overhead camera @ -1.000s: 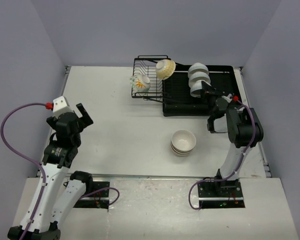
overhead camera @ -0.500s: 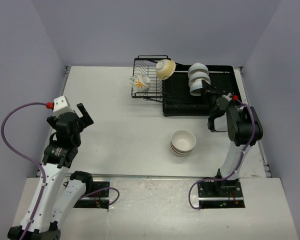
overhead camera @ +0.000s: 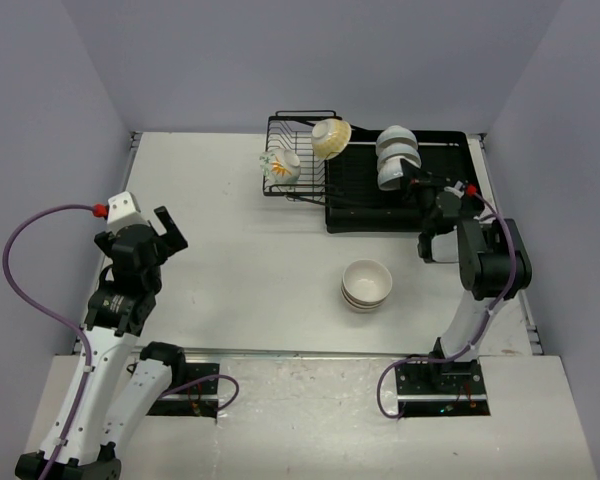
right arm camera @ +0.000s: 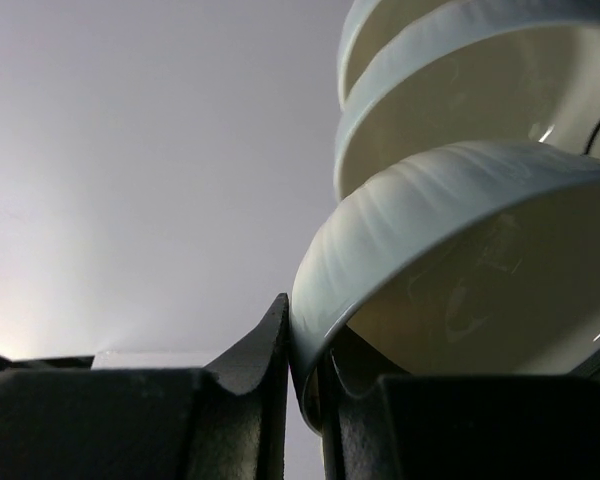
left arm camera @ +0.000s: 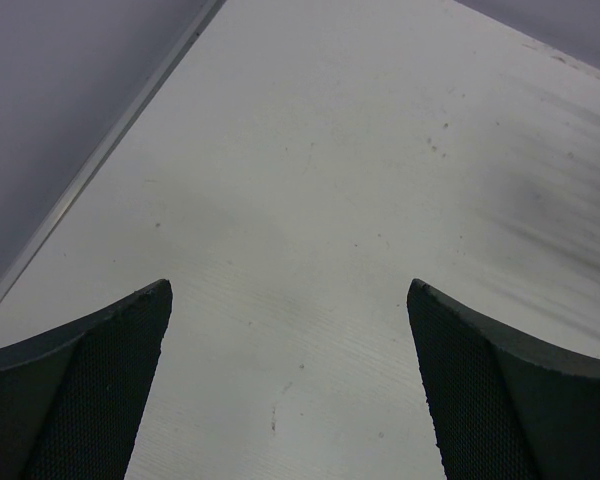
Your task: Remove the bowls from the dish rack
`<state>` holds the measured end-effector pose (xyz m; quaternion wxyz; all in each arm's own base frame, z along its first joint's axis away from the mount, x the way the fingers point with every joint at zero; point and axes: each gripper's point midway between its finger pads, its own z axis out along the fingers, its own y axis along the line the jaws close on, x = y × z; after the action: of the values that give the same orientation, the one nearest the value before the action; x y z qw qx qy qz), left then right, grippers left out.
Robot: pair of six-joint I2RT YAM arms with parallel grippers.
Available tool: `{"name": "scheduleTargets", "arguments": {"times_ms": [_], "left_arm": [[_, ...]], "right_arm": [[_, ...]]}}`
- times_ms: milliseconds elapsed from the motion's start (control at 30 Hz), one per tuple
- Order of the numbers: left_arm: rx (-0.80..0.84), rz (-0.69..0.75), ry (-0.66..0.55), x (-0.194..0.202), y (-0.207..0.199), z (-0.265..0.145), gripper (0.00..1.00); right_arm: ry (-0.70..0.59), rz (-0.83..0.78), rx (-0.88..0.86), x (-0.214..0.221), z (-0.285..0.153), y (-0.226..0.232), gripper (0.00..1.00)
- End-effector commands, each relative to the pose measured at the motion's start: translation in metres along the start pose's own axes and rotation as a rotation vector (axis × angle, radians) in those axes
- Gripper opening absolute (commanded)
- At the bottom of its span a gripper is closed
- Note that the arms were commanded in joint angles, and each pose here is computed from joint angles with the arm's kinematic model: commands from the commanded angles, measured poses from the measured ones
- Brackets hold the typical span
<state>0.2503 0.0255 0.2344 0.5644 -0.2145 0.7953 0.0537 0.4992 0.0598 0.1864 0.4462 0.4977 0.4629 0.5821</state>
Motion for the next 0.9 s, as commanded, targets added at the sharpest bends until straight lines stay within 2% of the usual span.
{"name": "scheduleTargets", "arguments": {"times_ms": [0,267,500,633,733,767,800,833,867], "left_arm": [[0.016,-0.013,-0.048,-0.015,-0.003,-0.001,1.0],[0.016,-0.012,-0.048,-0.014,-0.003,-0.001,1.0],[0.014,-0.013,-0.052,-0.015,-0.003,-0.001,1.0],[0.012,-0.015,-0.054,-0.016,-0.002,-0.001,1.0],[0.004,-0.016,-0.054,-0.016,-0.001,-0.001,1.0],[0.002,-0.016,-0.054,-0.015,0.0,-0.001,1.0],[-0.007,-0.016,-0.056,-0.016,0.001,-0.001,1.0],[-0.013,-0.02,-0.057,-0.017,0.002,-0.001,1.0],[-0.028,-0.026,-0.056,-0.017,0.004,-0.001,1.0]], "right_arm": [[0.109,-0.091,-0.523,0.024,-0.032,0.152,0.0],[0.184,-0.135,-0.617,0.045,-0.058,0.194,0.0],[0.343,-0.199,-0.684,0.079,-0.09,0.225,0.0],[0.405,-0.229,-0.643,0.091,-0.099,0.228,0.0],[0.533,-0.359,-0.579,0.123,-0.104,0.24,0.0],[0.595,-0.51,-0.565,0.149,-0.106,0.233,0.0],[0.679,-0.553,-0.363,0.164,-0.108,0.209,0.0],[0.679,-0.679,-0.374,0.181,-0.111,0.233,0.0],[0.712,-0.922,-0.4,0.21,-0.121,0.22,0.0]]}}
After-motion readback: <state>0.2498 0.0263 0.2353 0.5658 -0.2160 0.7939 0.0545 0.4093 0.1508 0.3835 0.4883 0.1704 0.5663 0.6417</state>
